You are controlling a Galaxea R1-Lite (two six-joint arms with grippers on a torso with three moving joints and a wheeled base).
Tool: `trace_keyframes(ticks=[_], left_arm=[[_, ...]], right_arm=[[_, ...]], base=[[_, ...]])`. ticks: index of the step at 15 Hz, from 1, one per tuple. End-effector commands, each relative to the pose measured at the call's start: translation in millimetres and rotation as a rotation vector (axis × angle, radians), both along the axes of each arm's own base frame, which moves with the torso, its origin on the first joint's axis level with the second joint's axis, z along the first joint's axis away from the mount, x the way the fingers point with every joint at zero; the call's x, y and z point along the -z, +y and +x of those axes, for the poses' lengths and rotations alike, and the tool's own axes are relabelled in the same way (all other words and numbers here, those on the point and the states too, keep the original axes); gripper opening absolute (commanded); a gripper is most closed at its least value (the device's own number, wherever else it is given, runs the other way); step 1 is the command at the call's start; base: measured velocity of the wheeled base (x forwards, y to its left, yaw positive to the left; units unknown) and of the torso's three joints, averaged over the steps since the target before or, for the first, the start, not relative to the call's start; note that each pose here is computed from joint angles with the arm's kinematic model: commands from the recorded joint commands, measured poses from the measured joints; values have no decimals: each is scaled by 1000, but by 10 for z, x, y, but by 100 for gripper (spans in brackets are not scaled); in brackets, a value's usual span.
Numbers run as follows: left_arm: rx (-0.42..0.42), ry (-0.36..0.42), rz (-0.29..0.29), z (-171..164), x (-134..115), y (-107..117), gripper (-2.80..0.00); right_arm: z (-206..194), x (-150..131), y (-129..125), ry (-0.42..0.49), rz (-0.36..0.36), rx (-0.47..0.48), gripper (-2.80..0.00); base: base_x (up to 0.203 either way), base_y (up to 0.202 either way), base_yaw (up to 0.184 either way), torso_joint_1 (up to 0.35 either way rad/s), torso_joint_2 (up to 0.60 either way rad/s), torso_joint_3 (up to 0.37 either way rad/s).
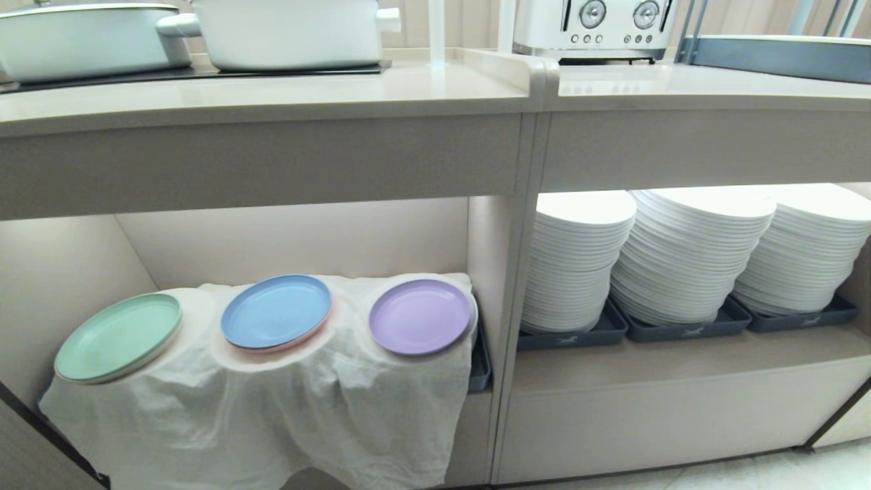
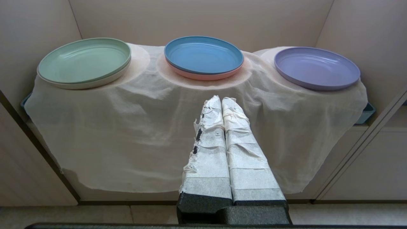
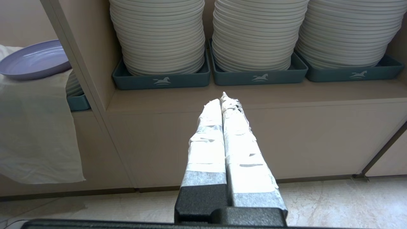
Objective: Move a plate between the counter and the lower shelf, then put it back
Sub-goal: Pick up the plate in the cupboard
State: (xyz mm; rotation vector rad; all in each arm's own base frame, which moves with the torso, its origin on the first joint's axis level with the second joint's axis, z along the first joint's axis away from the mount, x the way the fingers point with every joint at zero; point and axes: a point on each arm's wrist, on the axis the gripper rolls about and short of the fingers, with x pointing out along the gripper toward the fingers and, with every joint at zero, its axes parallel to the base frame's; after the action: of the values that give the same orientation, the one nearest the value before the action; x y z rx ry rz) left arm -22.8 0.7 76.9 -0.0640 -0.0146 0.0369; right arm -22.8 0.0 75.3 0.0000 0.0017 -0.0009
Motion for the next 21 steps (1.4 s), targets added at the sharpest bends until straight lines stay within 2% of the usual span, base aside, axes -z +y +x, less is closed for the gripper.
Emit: trace_keyframes(ticks=[1,21], left_arm=[[-1,-2,-2,0,-1,0,-280],[-1,0,-2,0,0,0,-280]], right_arm=[[0,0,0,0,0,1,-280],[0,0,0,0,0,0,-280]], base=[[0,0,0,0,0,0],[0,0,0,0,0,0]])
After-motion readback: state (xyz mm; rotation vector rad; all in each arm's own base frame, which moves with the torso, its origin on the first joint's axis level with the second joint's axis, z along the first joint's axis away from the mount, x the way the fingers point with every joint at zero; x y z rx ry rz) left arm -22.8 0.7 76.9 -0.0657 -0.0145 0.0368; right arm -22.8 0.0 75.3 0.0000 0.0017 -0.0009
